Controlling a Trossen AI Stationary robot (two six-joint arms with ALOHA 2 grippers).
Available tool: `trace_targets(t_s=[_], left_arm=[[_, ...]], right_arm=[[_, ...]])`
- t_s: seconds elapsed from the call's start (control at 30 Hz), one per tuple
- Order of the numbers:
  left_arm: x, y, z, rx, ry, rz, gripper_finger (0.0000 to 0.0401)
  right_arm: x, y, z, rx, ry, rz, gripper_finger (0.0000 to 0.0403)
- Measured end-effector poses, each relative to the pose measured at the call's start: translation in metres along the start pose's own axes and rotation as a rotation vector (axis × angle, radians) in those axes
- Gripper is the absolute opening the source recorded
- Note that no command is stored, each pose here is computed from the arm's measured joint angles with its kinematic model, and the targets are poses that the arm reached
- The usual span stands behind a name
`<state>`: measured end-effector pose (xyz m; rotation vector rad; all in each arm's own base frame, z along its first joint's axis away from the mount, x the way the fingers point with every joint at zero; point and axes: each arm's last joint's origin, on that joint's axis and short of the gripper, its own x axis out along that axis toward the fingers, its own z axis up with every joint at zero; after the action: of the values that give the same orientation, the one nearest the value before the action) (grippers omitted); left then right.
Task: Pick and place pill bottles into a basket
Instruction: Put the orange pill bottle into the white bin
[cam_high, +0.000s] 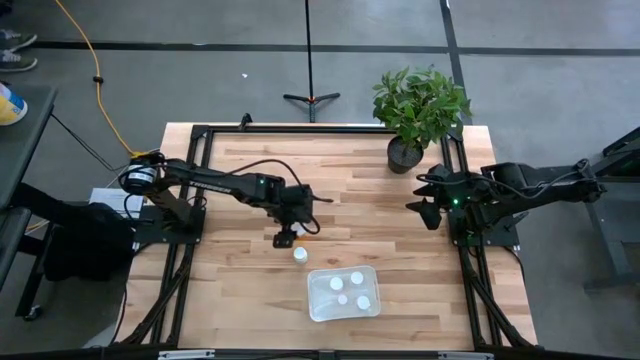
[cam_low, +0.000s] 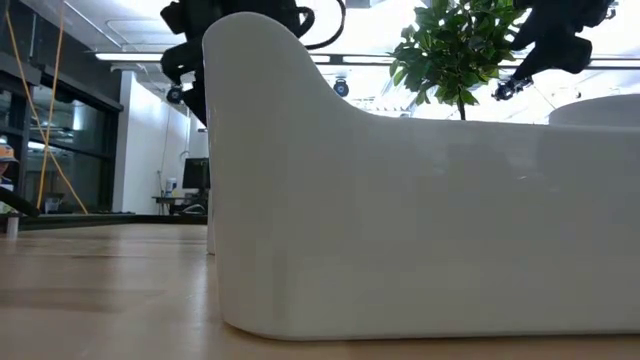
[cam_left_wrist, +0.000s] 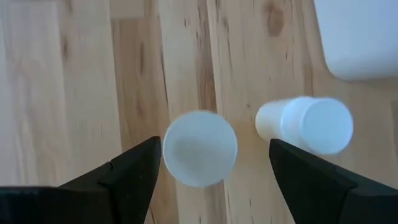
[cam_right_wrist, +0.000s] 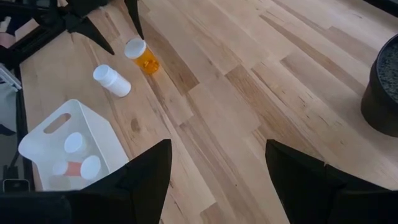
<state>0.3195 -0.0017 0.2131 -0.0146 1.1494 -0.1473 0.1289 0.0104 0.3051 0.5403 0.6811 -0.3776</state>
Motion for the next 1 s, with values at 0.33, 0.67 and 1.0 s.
trace_targets(t_s=[0.33,0.67,1.0], left_arm=[[0.018,0.002,-0.001,-0.003,0.047,-0.007,0.0333],[0.036,0.005,0.002,0.004,0.043,-0.002,0.0333],[0.050,0.006,-0.002,-0.001,0.100,0.002,0.0333]], right_arm=[[0.000,0.000,0.000,-0.002,0.003,-0.002,0.0250],[0.000,0.000,-0.001,-0.003,0.014,0.005,0.0250],[0.000,0.000,-0.001,-0.004,0.023,0.006,0.0250]])
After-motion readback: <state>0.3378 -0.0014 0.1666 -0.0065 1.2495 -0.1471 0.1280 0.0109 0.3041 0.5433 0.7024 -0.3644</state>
